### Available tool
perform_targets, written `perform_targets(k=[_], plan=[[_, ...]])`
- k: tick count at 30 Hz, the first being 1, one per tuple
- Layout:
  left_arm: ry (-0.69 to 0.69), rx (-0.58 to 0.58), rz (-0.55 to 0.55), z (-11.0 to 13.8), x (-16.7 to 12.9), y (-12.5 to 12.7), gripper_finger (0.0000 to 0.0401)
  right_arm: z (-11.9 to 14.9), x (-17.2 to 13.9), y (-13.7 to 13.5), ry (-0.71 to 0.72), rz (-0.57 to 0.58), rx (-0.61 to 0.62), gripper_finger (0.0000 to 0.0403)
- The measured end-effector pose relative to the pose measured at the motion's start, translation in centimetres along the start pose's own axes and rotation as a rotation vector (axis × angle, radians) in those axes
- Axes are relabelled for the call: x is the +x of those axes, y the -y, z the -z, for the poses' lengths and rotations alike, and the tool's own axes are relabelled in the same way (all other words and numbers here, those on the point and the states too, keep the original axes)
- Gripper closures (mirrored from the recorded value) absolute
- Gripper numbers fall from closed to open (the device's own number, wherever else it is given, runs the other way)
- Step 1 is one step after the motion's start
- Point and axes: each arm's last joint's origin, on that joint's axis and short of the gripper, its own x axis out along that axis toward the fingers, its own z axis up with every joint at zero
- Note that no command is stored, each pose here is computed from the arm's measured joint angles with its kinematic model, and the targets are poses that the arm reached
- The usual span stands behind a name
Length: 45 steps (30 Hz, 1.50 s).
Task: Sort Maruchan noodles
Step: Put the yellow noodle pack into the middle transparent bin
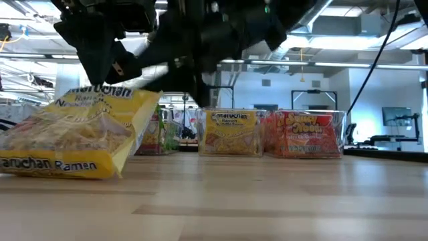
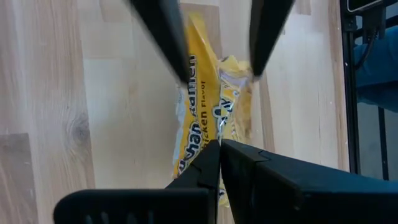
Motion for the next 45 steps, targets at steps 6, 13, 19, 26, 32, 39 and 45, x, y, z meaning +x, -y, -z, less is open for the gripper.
perform_targets(k=[6, 13, 19, 26, 32, 39, 45], plan=[[0.003, -0.006, 0.0, 0.0, 0.0, 0.0, 0.0401, 1.2, 1.4, 0.8, -0.043, 0.011, 0.032, 0.0221], [0.009, -0.011, -0.009, -0.1, 0.0, 0.0, 0.0401, 0.9, 1.4, 0.9, -0.065, 0.058, 0.037, 0.0237], [0.008, -0.013, -0.016, 0.0, 0.0, 0.0, 0.0401, 0.6, 1.3, 1.6, -0.065, 0.082, 0.147, 0.0229], [0.008, -0.024, -0.015, 0.0, 0.0, 0.0, 0.0401, 1.0, 1.3, 1.5, -0.084, 0.099, 0.137, 0.0207], [0.012, -0.038, -0.015, -0.1, 0.0, 0.0, 0.0401, 2.8, 2.4, 1.8, -0.137, 0.129, 0.131, 0.0205], [0.014, -0.045, -0.015, -0.1, 0.0, 0.0, 0.0401, 3.3, 3.0, 1.5, -0.156, 0.142, 0.133, 0.021], [0.015, -0.047, -0.017, -0.1, 0.0, -0.1, 0.0401, 3.6, 2.9, 1.9, -0.176, 0.187, 0.195, 0.0275]])
